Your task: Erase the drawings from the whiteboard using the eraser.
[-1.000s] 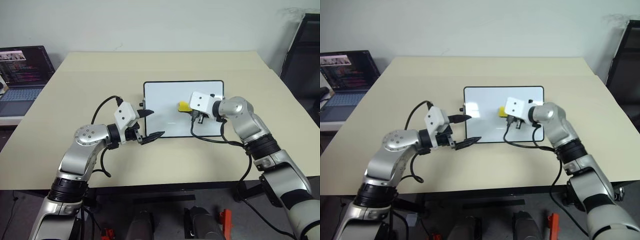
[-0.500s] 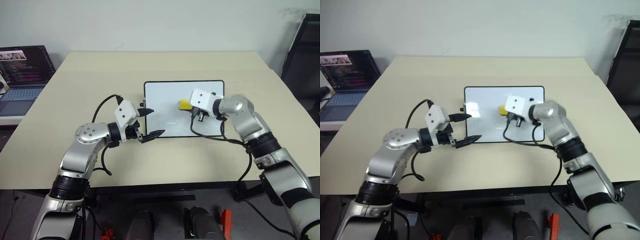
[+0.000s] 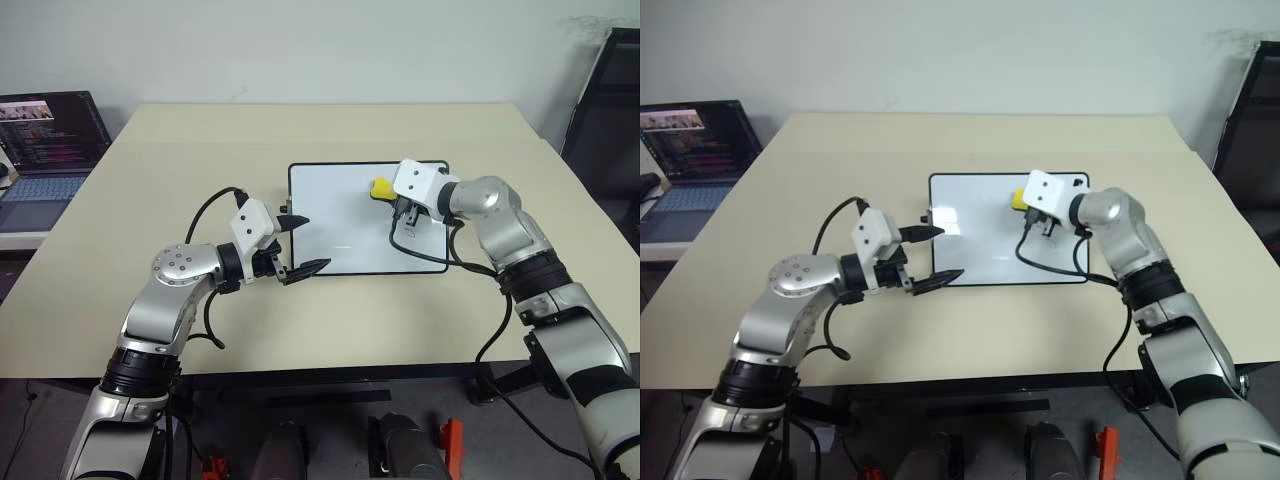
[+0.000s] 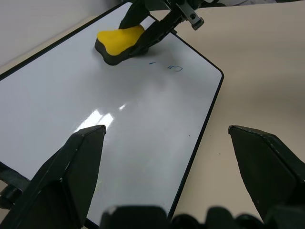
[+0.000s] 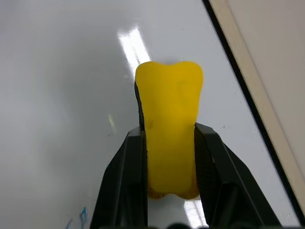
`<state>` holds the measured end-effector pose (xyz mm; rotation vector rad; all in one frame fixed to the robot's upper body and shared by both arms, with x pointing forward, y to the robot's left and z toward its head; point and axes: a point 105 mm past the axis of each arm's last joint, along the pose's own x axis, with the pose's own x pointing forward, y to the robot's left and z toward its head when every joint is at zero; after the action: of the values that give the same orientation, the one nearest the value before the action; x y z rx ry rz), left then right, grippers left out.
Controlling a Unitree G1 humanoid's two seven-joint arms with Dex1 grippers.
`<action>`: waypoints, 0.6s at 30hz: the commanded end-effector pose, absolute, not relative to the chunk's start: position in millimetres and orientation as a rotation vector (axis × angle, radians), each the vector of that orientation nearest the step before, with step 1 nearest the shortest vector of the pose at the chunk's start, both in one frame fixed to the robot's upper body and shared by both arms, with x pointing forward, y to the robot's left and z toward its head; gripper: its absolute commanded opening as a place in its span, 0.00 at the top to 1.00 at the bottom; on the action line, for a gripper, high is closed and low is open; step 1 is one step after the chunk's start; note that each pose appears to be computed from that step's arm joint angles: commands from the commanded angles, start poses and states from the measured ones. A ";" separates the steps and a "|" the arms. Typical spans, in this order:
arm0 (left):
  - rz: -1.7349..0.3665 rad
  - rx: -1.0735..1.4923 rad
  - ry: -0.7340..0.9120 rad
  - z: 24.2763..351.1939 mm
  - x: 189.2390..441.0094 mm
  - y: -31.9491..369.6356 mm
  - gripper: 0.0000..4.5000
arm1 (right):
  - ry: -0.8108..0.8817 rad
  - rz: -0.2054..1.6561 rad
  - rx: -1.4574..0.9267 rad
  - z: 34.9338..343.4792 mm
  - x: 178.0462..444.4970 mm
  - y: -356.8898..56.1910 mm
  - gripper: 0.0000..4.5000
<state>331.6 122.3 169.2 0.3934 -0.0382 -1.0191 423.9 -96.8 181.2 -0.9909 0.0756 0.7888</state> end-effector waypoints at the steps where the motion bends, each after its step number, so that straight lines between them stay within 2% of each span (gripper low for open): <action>1: -1.027 0.413 -0.082 179.4 329.2 119.6 0.00 | 0.116 0.839 -0.971 168.0 414.4 -93.3 0.78; 4: -1.025 0.414 -0.084 180.3 329.8 120.3 0.00 | 0.098 0.827 -0.952 174.1 413.2 -93.0 0.78; 8: -1.016 0.411 -0.108 187.2 332.4 120.3 0.00 | -0.072 0.778 -0.871 244.2 410.5 -97.6 0.78; 11: -1.009 0.415 -0.109 188.1 333.8 122.2 0.00 | -0.140 0.757 -0.821 278.9 401.6 -109.9 0.78; 14: -1.004 0.419 -0.105 187.4 333.8 124.6 0.00 | -0.128 0.728 -0.865 286.7 392.7 -135.4 0.78; 18: -0.991 0.426 -0.104 189.4 334.3 129.9 0.00 | -0.055 0.712 -0.908 275.6 379.3 -171.1 0.78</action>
<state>334.7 124.3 176.4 0.4055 -0.0562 -1.0082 389.0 -163.4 266.7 -0.9001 -0.0284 0.7058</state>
